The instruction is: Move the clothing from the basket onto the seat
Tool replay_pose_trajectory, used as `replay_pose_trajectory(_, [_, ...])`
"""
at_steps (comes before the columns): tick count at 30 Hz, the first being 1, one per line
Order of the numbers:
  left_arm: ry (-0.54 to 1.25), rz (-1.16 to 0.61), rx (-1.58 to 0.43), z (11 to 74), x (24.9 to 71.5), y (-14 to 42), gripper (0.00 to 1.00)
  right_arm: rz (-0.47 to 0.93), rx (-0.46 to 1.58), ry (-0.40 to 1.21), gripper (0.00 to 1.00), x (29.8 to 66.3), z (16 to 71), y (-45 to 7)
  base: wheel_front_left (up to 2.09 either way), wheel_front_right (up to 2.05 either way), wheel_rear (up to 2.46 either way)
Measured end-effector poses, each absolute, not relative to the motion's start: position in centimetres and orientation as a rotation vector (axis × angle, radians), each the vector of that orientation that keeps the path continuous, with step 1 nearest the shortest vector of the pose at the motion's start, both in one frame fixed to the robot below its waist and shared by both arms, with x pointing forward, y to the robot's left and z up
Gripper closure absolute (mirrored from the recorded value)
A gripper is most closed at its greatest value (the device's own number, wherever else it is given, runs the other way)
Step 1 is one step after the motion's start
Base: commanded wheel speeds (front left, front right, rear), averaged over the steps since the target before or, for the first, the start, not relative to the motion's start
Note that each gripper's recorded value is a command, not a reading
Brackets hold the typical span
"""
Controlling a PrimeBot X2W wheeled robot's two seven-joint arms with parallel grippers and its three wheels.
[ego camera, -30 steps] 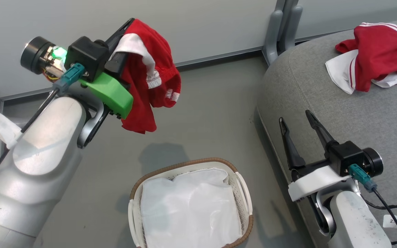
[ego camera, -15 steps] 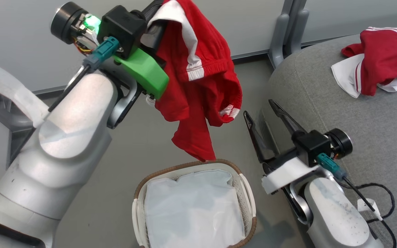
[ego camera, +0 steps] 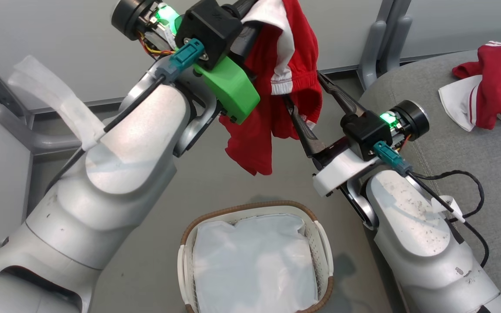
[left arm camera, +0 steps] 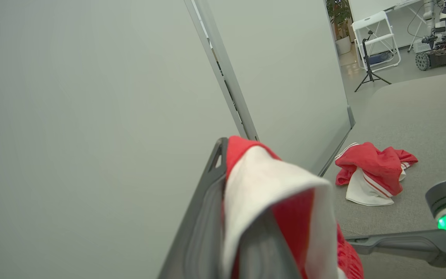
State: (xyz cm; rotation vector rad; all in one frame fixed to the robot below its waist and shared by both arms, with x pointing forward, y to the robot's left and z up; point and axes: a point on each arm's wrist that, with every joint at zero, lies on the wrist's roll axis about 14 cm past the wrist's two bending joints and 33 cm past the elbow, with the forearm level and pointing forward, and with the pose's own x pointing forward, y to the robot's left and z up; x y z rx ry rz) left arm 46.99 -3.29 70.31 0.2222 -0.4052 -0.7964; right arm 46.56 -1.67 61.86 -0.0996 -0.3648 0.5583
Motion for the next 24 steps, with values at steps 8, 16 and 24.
replay_pose_trajectory(8, [-0.38, -0.837, 0.22, 69.3, 46.3, -4.3, 1.0, 0.572, -0.099, -0.415, 0.0, 47.3, 63.8, -1.0, 0.0, 0.0, 0.0])
replay_pose_trajectory(16, [-0.3, -0.889, 0.142, 66.1, 44.9, -5.3, 1.0, 0.582, -0.086, -0.403, 1.0, 47.7, 63.5, -0.7, 0.0, 0.0, 0.0])
replay_pose_trajectory(24, [-0.218, -0.841, 0.054, 62.0, 45.1, -4.1, 0.72, 0.545, -0.073, -0.377, 1.0, 48.6, 62.6, -1.8, 0.0, 0.0, 0.0])
